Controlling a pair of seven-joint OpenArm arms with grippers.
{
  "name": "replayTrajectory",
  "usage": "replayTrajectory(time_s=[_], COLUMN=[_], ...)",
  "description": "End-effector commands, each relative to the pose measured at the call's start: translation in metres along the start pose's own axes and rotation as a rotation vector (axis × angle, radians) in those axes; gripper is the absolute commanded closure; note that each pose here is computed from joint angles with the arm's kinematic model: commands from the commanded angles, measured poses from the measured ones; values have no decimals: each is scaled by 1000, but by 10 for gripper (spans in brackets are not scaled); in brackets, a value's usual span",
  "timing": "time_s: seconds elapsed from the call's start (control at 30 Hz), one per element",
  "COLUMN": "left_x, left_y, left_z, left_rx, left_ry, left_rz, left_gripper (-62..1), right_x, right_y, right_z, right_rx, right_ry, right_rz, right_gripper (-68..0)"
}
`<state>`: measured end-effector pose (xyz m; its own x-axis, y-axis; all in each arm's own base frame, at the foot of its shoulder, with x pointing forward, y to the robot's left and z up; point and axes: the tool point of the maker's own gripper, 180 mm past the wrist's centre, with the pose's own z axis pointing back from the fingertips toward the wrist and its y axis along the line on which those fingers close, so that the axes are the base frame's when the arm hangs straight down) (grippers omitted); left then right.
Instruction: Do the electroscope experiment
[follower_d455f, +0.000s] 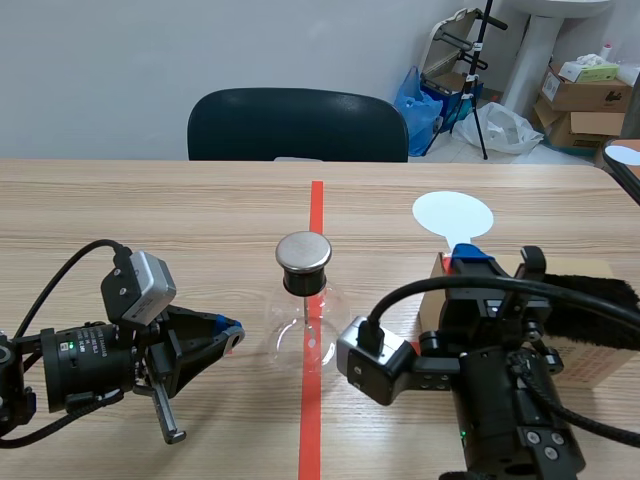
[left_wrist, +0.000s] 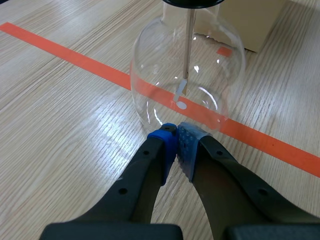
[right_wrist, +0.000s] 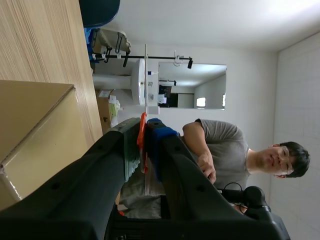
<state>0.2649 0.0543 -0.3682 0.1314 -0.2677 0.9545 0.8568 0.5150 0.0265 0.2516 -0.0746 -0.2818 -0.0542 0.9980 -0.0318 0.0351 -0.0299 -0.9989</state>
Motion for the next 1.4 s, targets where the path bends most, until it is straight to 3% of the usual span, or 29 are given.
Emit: replayTrajectory(time_s=[0.0, 0.37, 0.5, 1.03, 1.37], left_x=[9, 9, 9, 9, 9], left_y=[3, 3, 3, 3, 3], left_z=[-1, -1, -1, -1, -1], left_rx=[9, 9, 9, 9, 9], left_ry=[-35, -35, -35, -36, -36], left_rz=[5, 5, 5, 5, 5], left_gripper=[-32, -32, -32, -32, -32], right_x=[-5, -7, -1, 69, 90], right_y=[-12, -12, -12, -12, -12], right_z=[-5, -5, -5, 9, 20], right_rx=[-43, -43, -43, -44, -44], right_ry=[16, 27, -8, -402, -534], right_rz=[-8, -8, -7, 1, 4], right_gripper=[-10, -10, -10, -10, -10])
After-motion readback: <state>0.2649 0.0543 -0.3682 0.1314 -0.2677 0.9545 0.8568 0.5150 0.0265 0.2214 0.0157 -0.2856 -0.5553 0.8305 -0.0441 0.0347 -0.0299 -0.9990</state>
